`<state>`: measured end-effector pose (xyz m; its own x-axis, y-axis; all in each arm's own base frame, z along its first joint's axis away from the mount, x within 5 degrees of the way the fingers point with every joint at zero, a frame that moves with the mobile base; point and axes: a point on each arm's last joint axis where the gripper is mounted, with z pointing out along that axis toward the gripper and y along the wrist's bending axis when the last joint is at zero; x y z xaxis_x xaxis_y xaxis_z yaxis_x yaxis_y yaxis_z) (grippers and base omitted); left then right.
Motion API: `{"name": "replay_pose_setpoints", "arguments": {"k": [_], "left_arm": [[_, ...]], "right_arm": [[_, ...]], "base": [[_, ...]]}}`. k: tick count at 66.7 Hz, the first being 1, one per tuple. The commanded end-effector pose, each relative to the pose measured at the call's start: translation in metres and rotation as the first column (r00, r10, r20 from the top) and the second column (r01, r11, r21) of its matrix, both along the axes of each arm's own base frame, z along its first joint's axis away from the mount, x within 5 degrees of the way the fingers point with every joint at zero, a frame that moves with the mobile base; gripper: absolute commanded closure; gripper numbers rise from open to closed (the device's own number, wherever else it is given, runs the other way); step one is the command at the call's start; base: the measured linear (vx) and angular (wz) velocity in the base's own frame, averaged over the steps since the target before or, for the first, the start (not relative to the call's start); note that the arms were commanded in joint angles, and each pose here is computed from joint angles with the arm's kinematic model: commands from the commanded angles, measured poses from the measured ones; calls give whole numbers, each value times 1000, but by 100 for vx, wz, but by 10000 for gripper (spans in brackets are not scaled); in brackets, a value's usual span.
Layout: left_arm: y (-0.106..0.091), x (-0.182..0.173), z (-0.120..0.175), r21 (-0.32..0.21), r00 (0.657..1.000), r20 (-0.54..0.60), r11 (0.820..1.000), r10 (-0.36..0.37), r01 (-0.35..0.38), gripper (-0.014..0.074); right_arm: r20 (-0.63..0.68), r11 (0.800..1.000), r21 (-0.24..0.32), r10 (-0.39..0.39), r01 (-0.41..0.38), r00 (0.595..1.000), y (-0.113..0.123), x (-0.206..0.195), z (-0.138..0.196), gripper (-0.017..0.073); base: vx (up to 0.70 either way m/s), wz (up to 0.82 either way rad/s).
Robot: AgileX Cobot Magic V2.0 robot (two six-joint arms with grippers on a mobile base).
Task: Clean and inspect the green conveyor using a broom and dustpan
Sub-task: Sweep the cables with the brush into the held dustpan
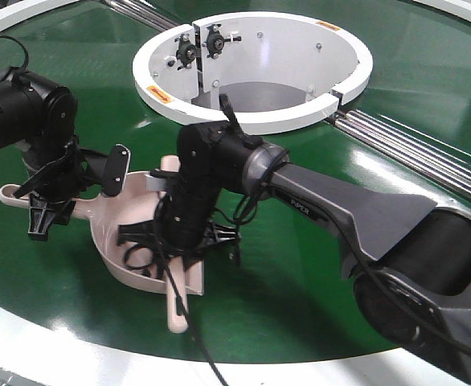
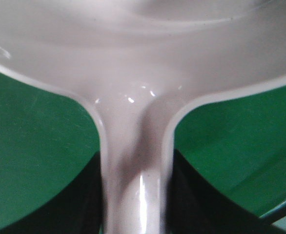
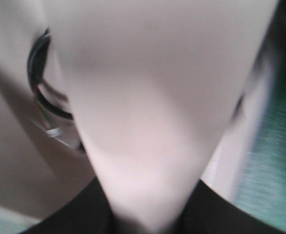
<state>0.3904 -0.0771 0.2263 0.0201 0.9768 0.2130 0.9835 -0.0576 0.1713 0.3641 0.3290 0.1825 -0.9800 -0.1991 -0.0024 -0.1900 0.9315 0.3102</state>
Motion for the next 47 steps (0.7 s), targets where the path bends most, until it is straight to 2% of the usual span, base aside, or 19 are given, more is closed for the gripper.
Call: {"name": "replay_pose_setpoints", "arguments": {"k": [1,12,22,29,41,47], "left_arm": [[-5,-5,25,-13,998,45,999,-33,34,600],[-5,-5,25,-13,998,45,999,-33,34,600],[-5,-5,25,-13,998,45,999,-33,34,600],[-5,-5,25,-13,998,45,999,-33,34,600],[-5,-5,25,-13,998,45,999,-33,34,600],[-5,-5,25,-13,998,45,999,-33,34,600]], "right_arm": [[91,994,98,46,-55,995,-2,-5,65,561],[164,988,125,66,-87,984,-5,-7,91,561],[235,991,91,69,-93,969,-15,-8,110,561],[292,996,55,50,-69,955,-24,-7,123,561],[296,996,91,-9,-19,955,-39,-3,137,561],[316,997,76,-8,-17,949,-43,-3,141,561]], "base": [[0,0],[0,0],[0,0],[0,0],[0,0],[0,0]]}}
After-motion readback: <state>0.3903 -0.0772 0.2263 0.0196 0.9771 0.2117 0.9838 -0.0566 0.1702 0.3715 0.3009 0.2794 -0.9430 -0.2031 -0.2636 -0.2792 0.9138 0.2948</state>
